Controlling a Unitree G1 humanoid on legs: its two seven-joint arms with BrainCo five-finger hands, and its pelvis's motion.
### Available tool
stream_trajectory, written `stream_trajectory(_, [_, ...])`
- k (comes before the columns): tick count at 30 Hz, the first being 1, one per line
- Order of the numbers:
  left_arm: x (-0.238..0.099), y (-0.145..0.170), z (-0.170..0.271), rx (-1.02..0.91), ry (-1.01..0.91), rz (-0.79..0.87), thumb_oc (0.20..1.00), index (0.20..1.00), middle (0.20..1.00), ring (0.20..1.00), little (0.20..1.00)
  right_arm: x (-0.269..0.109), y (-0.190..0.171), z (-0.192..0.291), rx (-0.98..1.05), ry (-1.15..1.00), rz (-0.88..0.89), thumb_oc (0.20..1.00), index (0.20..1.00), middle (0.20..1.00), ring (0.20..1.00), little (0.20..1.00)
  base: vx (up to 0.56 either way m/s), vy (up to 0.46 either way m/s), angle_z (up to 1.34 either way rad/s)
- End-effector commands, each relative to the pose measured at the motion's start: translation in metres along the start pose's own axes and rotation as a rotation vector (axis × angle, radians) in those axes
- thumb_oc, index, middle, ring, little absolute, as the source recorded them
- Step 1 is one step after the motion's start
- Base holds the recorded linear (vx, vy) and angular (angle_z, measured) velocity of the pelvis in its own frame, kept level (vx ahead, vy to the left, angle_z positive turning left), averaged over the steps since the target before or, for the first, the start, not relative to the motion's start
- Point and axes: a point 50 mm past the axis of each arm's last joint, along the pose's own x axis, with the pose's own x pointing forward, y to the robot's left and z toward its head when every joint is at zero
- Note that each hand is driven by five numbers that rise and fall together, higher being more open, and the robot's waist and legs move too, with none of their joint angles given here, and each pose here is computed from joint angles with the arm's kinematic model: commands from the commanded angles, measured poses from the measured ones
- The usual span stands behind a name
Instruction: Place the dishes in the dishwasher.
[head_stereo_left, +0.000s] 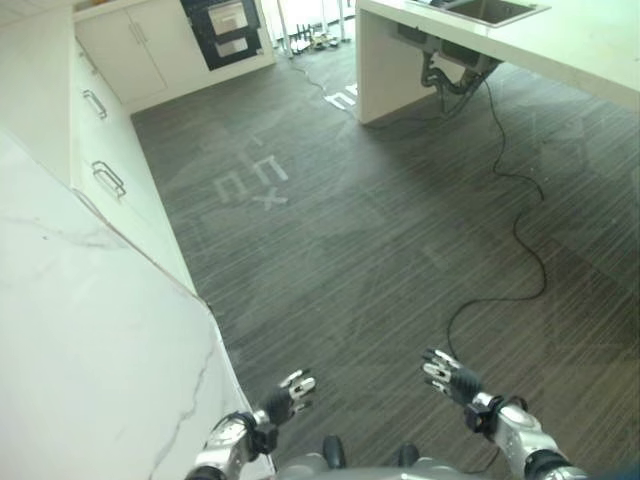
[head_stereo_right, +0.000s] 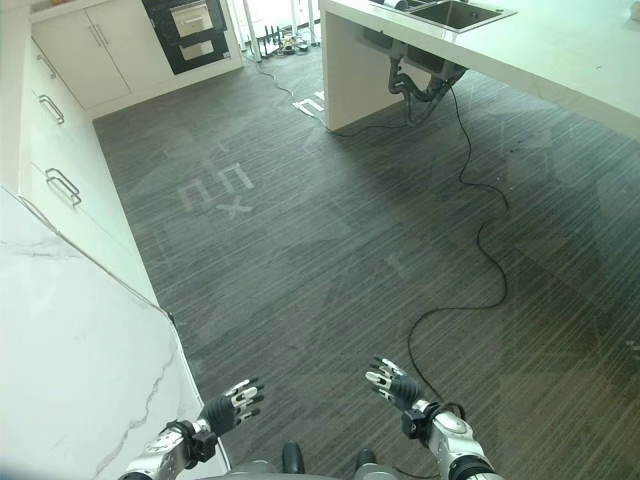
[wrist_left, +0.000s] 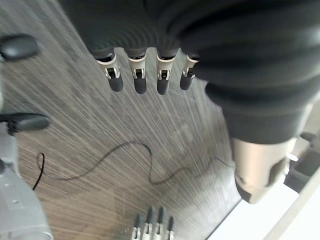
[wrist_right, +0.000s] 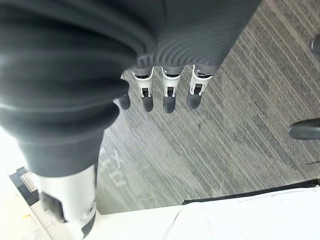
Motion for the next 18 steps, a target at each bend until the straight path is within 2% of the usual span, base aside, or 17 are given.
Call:
stream_trajectory(1, [0.012, -0.008, 0.012, 0.045, 0.004, -0.067, 1.000, 1.000, 1.000, 1.000, 1.000, 0.008, -0.002, 0.030, 0.010, -0.119, -0.021, 1.000, 1.000, 1.000, 1.000, 1.000, 0.00, 0.000, 0.00])
stream_trajectory(5, [0.010, 0.000, 0.014, 0.032, -0.026, 0.031, 1.000, 1.000, 1.000, 1.000, 1.000, 0.003, -0.012, 0.027, 0.026, -0.120, -0.074, 1.000, 1.000, 1.000, 1.000, 1.000, 0.00, -0.012, 0.00])
stream_trajectory(9, [0.001, 0.016, 0.001, -0.101, -0.029, 0.255, 1.000, 1.000, 1.000, 1.000, 1.000, -0.006, -0.023, 0.019, 0.071, -0.127, -0.147, 1.000, 1.000, 1.000, 1.000, 1.000, 0.03, -0.079, -0.01])
stream_trajectory(12, [-0.003, 0.016, -0.009, -0.219, -0.048, 0.269, 1.000, 1.000, 1.000, 1.000, 1.000, -0.009, -0.025, 0.012, 0.096, -0.119, -0.154, 1.000, 1.000, 1.000, 1.000, 1.000, 0.00, -0.095, -0.01])
stream_trajectory(15, [-0.002, 0.013, -0.010, -0.174, -0.041, 0.262, 1.000, 1.000, 1.000, 1.000, 1.000, -0.011, -0.028, 0.015, 0.088, -0.142, -0.157, 1.000, 1.000, 1.000, 1.000, 1.000, -0.03, -0.106, 0.01])
stream_trajectory(18, [-0.003, 0.012, -0.022, -0.227, 0.022, 0.317, 1.000, 1.000, 1.000, 1.000, 1.000, -0.013, -0.029, 0.010, 0.077, -0.118, -0.181, 1.000, 1.000, 1.000, 1.000, 1.000, 0.06, -0.079, 0.02])
